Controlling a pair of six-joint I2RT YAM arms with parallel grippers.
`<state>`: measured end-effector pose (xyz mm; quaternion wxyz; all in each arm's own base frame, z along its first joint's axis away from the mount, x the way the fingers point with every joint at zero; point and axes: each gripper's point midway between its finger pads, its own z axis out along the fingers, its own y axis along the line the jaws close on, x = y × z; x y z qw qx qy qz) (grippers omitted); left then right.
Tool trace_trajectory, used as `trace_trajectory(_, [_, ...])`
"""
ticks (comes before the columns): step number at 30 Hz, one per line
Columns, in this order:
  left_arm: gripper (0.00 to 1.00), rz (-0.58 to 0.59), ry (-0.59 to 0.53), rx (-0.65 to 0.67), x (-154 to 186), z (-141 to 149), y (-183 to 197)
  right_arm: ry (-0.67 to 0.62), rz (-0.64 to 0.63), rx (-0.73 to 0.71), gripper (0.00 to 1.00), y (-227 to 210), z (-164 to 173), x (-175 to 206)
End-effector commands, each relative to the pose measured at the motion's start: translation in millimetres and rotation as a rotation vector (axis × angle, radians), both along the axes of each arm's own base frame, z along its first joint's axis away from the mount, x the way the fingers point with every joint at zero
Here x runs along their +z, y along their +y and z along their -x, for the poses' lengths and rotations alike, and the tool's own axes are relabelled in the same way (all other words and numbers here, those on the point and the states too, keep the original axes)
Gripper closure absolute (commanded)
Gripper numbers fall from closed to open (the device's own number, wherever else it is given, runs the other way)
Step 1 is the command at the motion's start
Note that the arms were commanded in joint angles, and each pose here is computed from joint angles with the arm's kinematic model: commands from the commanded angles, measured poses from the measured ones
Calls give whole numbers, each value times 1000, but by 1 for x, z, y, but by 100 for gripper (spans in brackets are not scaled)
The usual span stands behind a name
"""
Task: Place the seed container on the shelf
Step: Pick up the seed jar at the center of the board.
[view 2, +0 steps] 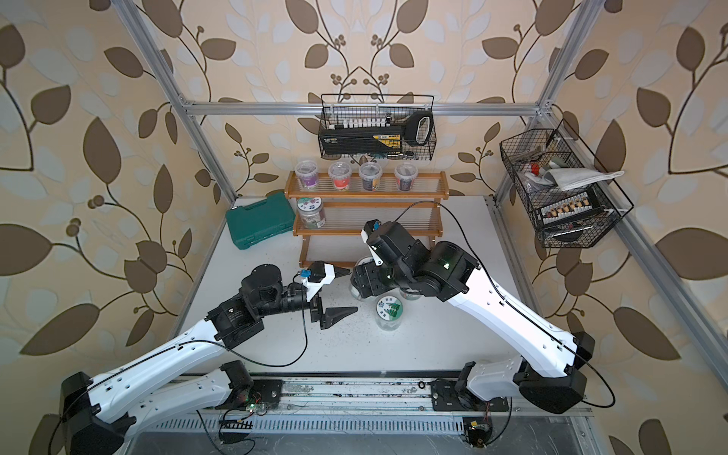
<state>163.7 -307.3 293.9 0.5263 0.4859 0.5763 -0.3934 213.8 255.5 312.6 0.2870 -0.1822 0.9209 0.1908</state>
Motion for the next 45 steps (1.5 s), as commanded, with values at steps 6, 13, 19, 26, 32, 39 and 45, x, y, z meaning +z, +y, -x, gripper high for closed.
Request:
trace_trajectory(6, [2,103,-117,30,25,-18,-16,-17,-74,14,44,3,4,15])
trace_trajectory(13, [2,130,-102,26,29,-23,-24,-15,-75,13,44,4,4,12])
trace_trajectory(19, [2,145,-86,18,29,-25,-30,-14,-75,12,44,6,2,9])
trace_trajectory(26, [2,174,-85,39,34,-30,-31,-10,-71,12,44,8,0,5])
trace_trajectory(32, [5,177,-78,28,33,-30,-34,-13,-66,15,43,9,0,4])
trace_trajectory(39, [19,185,-83,31,36,-30,-34,-12,-55,20,38,10,-2,-1])
trace_trajectory(45, [35,190,-89,6,36,-26,-35,-19,-47,24,20,10,-2,-2])
